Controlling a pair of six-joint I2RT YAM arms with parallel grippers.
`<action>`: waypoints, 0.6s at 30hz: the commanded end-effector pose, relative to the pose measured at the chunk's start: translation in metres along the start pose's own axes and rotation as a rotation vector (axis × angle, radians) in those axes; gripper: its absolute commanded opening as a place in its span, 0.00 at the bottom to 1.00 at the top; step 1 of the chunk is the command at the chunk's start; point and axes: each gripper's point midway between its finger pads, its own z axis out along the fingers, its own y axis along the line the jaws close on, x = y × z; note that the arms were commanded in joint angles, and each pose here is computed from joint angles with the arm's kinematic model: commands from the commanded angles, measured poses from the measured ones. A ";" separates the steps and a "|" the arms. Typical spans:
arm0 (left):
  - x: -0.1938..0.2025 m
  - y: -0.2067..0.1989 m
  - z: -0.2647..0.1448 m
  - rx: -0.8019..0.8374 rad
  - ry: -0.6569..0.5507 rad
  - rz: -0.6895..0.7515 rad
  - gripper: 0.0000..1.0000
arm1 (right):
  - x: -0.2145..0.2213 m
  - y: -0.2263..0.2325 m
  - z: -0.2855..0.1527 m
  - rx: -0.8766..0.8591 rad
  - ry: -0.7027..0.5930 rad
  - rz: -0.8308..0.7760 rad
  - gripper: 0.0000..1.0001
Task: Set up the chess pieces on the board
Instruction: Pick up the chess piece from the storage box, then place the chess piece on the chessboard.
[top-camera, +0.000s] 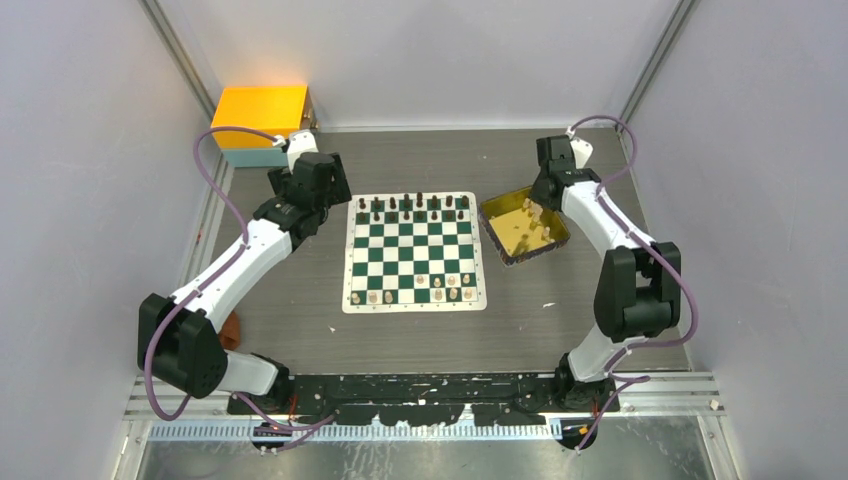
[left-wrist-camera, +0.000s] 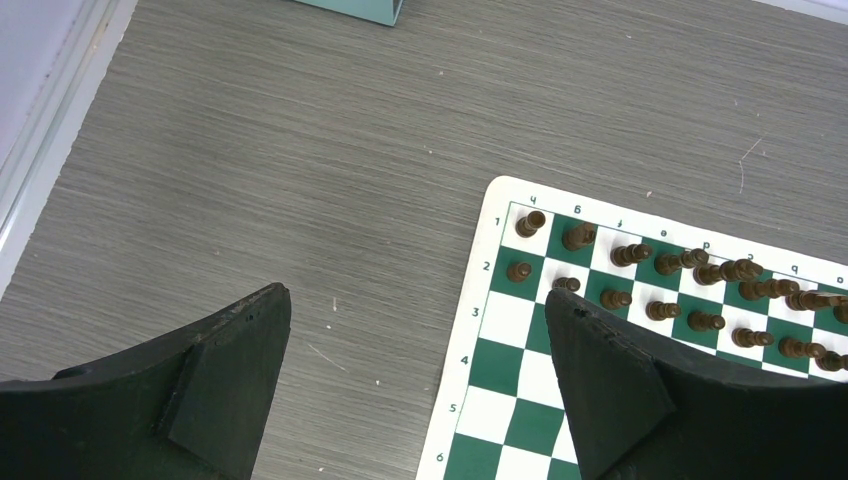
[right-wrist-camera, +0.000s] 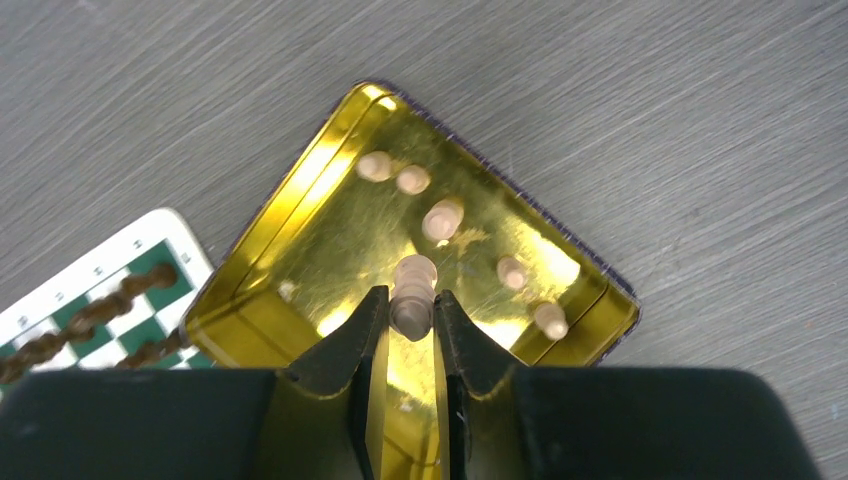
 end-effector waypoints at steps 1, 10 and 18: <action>-0.025 -0.004 -0.004 0.015 -0.060 -0.040 0.98 | -0.019 0.028 -0.046 -0.094 -0.084 -0.045 0.00; -0.025 -0.001 -0.008 0.015 -0.063 -0.049 0.98 | 0.039 0.100 -0.124 -0.280 -0.071 -0.279 0.01; -0.021 0.000 -0.011 0.020 -0.055 -0.064 0.98 | 0.090 0.149 -0.179 -0.421 -0.061 -0.434 0.00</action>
